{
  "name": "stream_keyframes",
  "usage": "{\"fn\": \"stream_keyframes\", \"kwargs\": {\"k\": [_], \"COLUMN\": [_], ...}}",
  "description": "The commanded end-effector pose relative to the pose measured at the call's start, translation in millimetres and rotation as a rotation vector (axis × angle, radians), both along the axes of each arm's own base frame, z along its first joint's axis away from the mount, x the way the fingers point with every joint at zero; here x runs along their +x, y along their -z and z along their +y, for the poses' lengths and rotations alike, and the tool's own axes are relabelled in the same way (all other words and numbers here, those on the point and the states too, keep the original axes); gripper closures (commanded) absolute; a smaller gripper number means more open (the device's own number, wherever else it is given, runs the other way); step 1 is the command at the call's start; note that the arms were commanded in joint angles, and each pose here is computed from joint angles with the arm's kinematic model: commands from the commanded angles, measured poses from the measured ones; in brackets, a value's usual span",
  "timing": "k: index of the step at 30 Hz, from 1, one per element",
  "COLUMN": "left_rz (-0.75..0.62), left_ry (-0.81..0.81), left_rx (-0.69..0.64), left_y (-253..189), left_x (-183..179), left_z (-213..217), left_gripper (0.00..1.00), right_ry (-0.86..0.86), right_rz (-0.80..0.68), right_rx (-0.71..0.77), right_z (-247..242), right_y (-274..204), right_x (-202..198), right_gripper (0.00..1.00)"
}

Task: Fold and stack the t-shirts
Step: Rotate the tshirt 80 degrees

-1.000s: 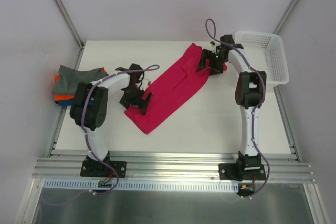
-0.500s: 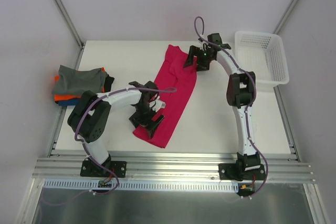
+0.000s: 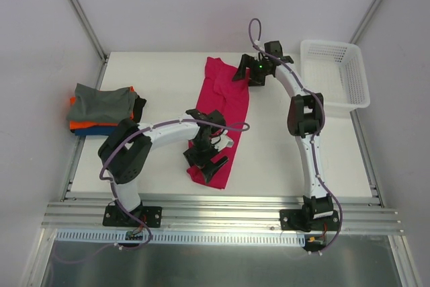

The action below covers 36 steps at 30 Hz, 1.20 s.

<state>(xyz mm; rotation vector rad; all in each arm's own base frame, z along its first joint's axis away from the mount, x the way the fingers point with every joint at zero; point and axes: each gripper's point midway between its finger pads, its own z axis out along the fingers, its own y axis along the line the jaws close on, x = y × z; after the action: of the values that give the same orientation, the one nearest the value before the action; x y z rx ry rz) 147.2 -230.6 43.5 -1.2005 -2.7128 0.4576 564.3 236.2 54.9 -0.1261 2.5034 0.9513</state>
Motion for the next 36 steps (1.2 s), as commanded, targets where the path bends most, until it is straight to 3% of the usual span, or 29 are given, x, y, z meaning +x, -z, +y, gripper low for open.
{"fn": "stream_keyframes", "kwargs": {"k": [1,14,17,19,21,25,30,36], "left_rz": [0.022,-0.066,-0.091,-0.131,-0.179,-0.258,-0.220,-0.091], "left_ry": [0.076,0.194,0.210,0.221,0.233,0.214,0.037,-0.205], "left_rx": [-0.004,0.019,0.024,0.030,0.048,0.038,0.006,-0.006], "left_y": [-4.4,-8.3,-10.6,-15.6,-20.1,-38.8,-46.1,-35.3], "left_x": [-13.4,-16.3,-12.0,-5.7,1.5,13.8,33.4,34.5], "left_z": [-14.5,-32.3,-33.1,-31.1,-24.3,-8.5,17.4,54.3], "left_gripper": [0.04,0.02,0.02,0.01,0.01,0.01,0.01,0.01], "right_ry": [0.014,0.035,0.025,0.021,0.032,0.032,0.065,0.069], "right_rz": [-0.088,-0.243,-0.241,-0.231,-0.130,-0.056,0.225,0.453], "right_rx": [0.045,0.017,-0.009,-0.030,-0.086,-0.124,0.011,0.169], "right_z": [3.9,-16.1,-26.5,-39.5,-56.4,-77.5,-69.3,-34.7], "right_y": [-20.5,-48.8,-60.4,-83.8,-71.0,-90.7,-81.7,-62.0], "right_x": [22.2,51.4,42.0,24.3,-7.2,-74.9,-195.7,-282.7], "right_gripper": [0.02,0.00,0.00,0.00,0.03,0.03,0.02,0.09]}}
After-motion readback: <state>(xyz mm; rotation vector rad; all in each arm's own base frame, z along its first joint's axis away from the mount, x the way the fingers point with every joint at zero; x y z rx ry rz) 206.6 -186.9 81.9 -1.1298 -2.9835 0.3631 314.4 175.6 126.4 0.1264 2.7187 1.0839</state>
